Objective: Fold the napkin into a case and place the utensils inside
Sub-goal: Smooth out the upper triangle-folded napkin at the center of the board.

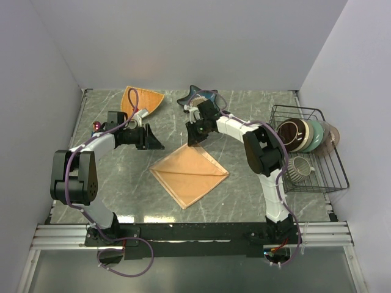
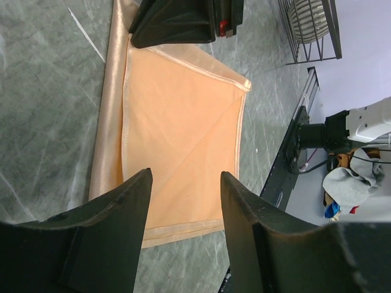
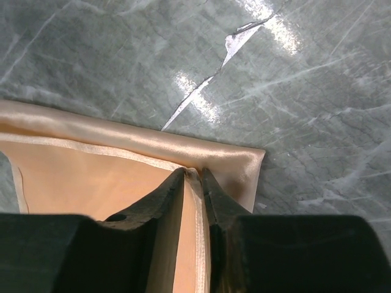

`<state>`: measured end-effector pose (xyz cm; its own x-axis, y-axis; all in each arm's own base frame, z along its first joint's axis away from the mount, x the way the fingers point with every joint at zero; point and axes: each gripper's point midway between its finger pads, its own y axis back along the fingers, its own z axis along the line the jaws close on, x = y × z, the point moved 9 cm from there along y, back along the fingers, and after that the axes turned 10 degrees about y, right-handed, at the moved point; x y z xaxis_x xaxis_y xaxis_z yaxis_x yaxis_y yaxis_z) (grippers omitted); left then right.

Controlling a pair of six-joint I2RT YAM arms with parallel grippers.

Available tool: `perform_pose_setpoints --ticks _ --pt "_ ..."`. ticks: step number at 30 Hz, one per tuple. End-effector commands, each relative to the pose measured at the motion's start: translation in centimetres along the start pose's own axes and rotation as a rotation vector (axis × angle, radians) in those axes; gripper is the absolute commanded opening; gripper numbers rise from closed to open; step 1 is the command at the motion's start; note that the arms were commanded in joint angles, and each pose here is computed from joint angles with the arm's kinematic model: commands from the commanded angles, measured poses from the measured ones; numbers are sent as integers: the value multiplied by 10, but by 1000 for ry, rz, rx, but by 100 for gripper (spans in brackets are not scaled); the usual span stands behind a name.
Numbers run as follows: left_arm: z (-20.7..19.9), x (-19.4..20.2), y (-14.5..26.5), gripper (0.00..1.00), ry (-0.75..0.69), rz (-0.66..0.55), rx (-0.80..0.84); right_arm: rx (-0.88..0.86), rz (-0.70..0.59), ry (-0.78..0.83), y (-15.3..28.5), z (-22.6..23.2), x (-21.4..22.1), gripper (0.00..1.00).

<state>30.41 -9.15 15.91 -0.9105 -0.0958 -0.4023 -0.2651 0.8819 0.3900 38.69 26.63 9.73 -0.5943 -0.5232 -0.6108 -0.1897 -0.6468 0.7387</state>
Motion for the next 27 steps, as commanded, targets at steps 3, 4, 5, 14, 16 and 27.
perform_pose_setpoints --ticks 3,4,5,14,16,27 --pt "-7 -6 4 54 -54 -26 26 -2 -44 41 10 9 -15 2" --pt "-7 -5 5 54 -57 -23 28 5 -51 46 13 9 -17 0" --pt "-7 -2 4 54 -52 -16 30 7 -54 47 14 9 -18 0" --pt "-5 26 5 51 -34 14 78 61 -106 81 32 10 -31 0" --pt "-4 30 4 50 -24 25 89 71 -104 92 32 9 -30 0" --pt "-12 43 -28 33 -9 114 147 119 -43 100 18 -2 -12 0"
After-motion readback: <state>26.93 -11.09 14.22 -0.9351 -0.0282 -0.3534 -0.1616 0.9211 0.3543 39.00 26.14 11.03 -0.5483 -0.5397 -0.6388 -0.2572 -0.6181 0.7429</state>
